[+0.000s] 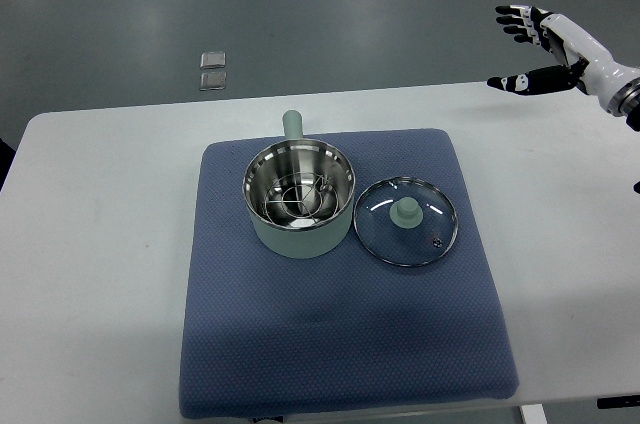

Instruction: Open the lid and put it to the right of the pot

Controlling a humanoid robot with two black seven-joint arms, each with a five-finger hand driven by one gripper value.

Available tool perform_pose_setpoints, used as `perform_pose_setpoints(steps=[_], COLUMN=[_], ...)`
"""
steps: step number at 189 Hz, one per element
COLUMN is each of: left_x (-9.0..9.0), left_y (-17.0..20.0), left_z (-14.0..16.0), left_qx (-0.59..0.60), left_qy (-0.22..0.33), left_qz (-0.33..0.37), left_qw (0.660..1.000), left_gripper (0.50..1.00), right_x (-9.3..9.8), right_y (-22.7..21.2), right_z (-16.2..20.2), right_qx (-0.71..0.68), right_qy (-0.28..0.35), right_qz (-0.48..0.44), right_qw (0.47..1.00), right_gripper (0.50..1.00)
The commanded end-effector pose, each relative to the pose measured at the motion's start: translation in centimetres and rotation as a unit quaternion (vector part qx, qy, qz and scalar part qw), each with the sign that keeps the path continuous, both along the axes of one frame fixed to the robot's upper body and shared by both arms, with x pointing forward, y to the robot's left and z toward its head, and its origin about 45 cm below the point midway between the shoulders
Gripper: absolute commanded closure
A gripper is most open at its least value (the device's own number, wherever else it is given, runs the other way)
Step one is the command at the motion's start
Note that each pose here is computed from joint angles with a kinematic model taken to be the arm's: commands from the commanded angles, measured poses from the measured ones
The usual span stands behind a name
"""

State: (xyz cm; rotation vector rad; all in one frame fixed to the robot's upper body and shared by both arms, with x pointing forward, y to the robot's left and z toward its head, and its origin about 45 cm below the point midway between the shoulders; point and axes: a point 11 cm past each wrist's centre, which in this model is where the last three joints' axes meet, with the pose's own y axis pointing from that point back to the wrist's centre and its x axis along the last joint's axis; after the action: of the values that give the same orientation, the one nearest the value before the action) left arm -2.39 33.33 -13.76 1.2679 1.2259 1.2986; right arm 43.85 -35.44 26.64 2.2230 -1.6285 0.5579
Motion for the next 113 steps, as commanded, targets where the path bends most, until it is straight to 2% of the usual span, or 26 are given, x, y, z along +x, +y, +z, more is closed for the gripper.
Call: perform_pose_setpoints(steps=[1,16,17,21,51,67,73,82,113], left_x=[0.0,0.0,0.1,0.0,0.0,0.0,0.0,0.0,0.0], left_y=[0.0,0.0,0.0,0.0,0.0,0.0,0.0,0.0,0.0], left_z=[0.0,0.0,0.0,0.0,0.0,0.0,0.0,0.0,0.0], left_qx=[0.000,0.000,0.000,0.000,0.000,0.000,0.000,0.000,0.000], left_qy=[0.000,0.000,-0.001,0.000,-0.001,-0.001,-0.001,0.000,0.000], left_qz=[0.000,0.000,0.000,0.000,0.000,0.000,0.000,0.000,0.000], left_qw=[1.000,1.000,1.000,1.000,1.000,1.000,1.000,1.000,1.000], left_gripper=[0.500,0.500,0.500,0.500,0.500,0.500,0.500,0.500,0.500], right_x=[0.0,0.0,-0.1,-0.2,-0.7,-0.8,-1.4,-1.6,-2.5], right_y=[-0.5,-0.5,-0.4,-0.3,0.3,0.6,1.3,1.8,2.1], right_z=[-1.8,-2.4,-3.5,-4.1,-7.2,-7.7,-8.9,-9.4,-10.8], right_qx=[0.100,0.132,0.189,0.211,0.336,0.357,0.400,0.430,0.482], right_qy=[0.032,0.045,0.069,0.079,0.109,0.111,0.114,0.110,0.100], right_qz=[-0.030,-0.037,-0.047,-0.052,-0.082,-0.084,-0.090,-0.097,-0.116], right_qw=[0.994,0.989,0.978,0.973,0.932,0.924,0.905,0.891,0.863], right_gripper=[0.617,0.617,0.617,0.617,0.615,0.613,0.609,0.572,0.570])
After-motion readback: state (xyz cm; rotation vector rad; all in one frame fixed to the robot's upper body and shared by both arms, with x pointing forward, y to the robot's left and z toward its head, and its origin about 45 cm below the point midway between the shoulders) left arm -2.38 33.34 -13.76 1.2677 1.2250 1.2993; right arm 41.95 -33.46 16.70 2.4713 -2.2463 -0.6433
